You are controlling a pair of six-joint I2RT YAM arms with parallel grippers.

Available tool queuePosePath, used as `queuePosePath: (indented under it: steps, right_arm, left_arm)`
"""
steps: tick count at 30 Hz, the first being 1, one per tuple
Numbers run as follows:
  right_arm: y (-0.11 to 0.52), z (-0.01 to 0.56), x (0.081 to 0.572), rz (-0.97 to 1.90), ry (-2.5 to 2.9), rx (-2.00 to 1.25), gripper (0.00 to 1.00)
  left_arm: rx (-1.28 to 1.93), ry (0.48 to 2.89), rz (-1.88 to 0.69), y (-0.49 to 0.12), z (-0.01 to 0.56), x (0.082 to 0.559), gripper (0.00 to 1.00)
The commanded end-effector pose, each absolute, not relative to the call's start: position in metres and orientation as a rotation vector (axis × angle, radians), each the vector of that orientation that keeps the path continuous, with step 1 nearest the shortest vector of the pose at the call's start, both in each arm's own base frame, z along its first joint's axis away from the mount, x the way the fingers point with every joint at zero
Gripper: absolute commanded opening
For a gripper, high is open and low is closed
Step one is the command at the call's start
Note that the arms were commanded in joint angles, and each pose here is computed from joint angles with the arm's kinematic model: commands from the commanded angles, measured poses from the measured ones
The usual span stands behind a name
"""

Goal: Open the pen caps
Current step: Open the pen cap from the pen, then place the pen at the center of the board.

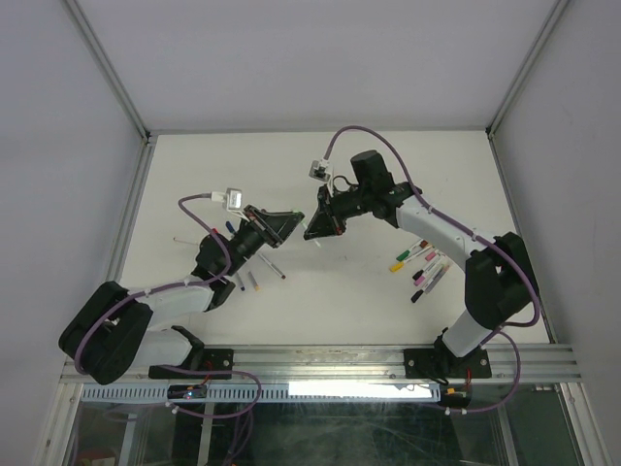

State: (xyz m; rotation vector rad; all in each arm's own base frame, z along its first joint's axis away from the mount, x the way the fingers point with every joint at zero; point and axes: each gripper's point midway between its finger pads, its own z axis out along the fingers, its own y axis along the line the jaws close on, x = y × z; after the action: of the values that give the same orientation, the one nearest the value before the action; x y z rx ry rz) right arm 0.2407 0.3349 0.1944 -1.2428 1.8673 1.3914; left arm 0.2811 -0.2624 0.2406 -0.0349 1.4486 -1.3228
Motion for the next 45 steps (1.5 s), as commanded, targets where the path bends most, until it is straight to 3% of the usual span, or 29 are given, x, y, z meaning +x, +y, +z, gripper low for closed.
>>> queuePosePath:
  steps: [1,9,17,31,41,45]
  right_arm:
    - [0.338,0.205,0.232,1.411,1.817,-1.264,0.00]
    - [0.347,0.184,0.227,1.441,1.886,-1.270,0.00]
    - [0.352,0.169,0.232,1.420,1.973,-1.210,0.00]
    - [0.382,0.097,0.267,0.951,2.331,-0.880,0.02]
    - [0.390,0.059,0.288,0.717,2.449,-0.746,0.11]
    - [0.388,0.054,0.290,0.672,2.458,-0.738,0.18]
  left_arm:
    - [-0.144,1.232,-1.188,-0.220,0.300,0.310,0.00]
    - [-0.328,1.084,-1.082,-0.134,0.344,0.357,0.00]
    - [-0.330,1.070,-0.996,-0.113,0.353,0.360,0.00]
    - [-0.434,1.488,-0.938,-0.112,0.226,0.308,0.00]
    - [-0.514,1.650,-0.968,-0.117,0.187,0.296,0.00]
    - [-0.523,1.667,-0.970,-0.118,0.183,0.295,0.00]
